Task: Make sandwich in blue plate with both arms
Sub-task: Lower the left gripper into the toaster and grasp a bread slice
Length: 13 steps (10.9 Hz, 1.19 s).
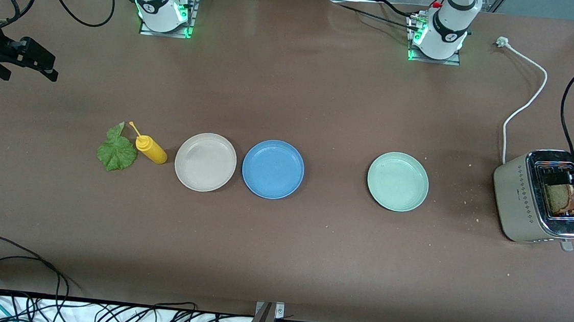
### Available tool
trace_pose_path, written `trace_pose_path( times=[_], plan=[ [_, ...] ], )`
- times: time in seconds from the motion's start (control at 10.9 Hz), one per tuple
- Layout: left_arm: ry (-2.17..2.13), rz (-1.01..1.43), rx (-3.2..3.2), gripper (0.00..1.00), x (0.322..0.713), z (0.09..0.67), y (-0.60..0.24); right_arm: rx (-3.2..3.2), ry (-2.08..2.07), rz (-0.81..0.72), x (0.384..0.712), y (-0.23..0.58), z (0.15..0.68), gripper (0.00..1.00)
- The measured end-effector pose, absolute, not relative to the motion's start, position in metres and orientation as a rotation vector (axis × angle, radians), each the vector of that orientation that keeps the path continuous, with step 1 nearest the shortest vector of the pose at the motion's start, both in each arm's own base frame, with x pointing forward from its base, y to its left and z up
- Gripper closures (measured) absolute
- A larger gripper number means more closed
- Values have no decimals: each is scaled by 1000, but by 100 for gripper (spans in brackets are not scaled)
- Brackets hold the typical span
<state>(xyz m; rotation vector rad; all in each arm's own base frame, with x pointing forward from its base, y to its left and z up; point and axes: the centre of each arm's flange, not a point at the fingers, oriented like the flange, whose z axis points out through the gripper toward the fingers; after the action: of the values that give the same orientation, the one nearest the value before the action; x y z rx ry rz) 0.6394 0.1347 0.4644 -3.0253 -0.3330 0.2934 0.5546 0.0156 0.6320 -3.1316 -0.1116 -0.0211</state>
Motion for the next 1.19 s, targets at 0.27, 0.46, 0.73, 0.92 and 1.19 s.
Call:
trace_pose_path(
  times=[0.27, 0.46, 0.73, 0.92, 1.19],
  plan=[
    [-343, 324, -3015, 0, 646, 437, 145, -3132, -111, -21, 555, 16, 632, 0],
    [-319, 330, -3003, 0, 648, 421, 161, -3132, -112, -21, 555, 16, 632, 0],
    [-311, 321, -3004, 0, 650, 406, 178, -3132, -111, -21, 555, 16, 632, 0],
    [-290, 318, -3013, 0, 651, 392, 194, -3132, -112, -21, 555, 16, 632, 0],
    [-279, 334, -3018, 0, 652, 378, 198, -3132, -112, -21, 555, 16, 632, 0]
  ],
)
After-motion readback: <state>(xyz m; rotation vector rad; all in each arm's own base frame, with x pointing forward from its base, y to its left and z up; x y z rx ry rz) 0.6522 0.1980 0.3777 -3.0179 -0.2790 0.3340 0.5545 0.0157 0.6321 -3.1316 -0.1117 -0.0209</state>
